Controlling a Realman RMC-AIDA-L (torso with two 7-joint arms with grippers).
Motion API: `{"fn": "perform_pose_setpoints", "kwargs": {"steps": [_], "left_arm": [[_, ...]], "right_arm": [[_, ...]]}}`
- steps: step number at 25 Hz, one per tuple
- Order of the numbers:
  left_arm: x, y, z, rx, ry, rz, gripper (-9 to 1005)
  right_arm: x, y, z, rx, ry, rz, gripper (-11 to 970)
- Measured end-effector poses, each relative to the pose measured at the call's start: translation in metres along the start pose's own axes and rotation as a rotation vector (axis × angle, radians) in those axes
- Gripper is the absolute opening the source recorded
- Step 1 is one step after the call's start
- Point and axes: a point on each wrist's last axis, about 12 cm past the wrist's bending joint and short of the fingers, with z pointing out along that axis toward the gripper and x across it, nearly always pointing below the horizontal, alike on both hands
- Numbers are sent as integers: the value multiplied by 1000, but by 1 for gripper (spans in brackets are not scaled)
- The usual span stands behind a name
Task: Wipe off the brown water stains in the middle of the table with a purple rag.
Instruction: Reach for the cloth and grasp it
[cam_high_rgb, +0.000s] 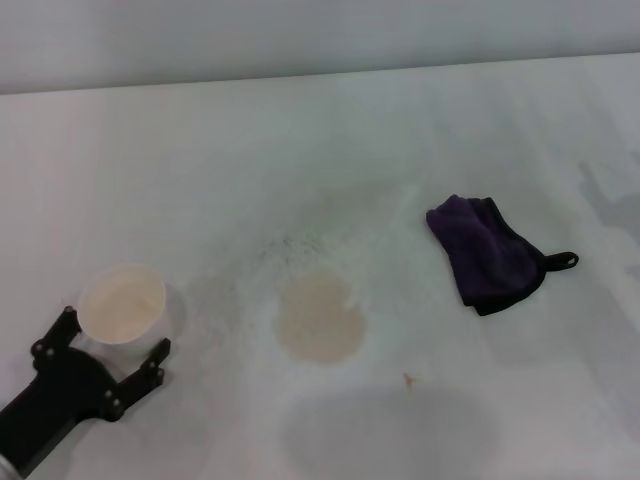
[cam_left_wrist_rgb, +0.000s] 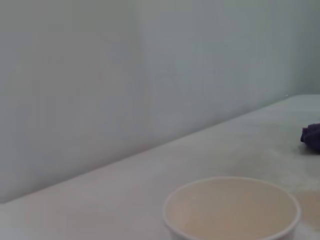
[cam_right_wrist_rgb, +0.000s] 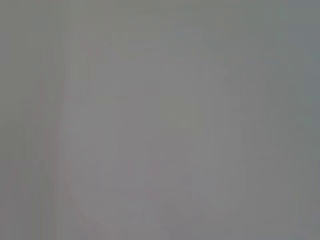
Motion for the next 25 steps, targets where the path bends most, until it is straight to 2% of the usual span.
{"fn": "perform_pose_setpoints", "kwargs": {"steps": [13,20,25], "left_arm": [[10,-9,-32,-84,-7,-29,892],[14,-7,-56,-229,-20,-61,893],[12,1,-75,-389,-70,-72,892]], "right_arm": [[0,0,1,-1,-2,-4,813],[-1,0,2,-4,-6,1,813],[-1,1,2,-7,-10,32,813]]}}
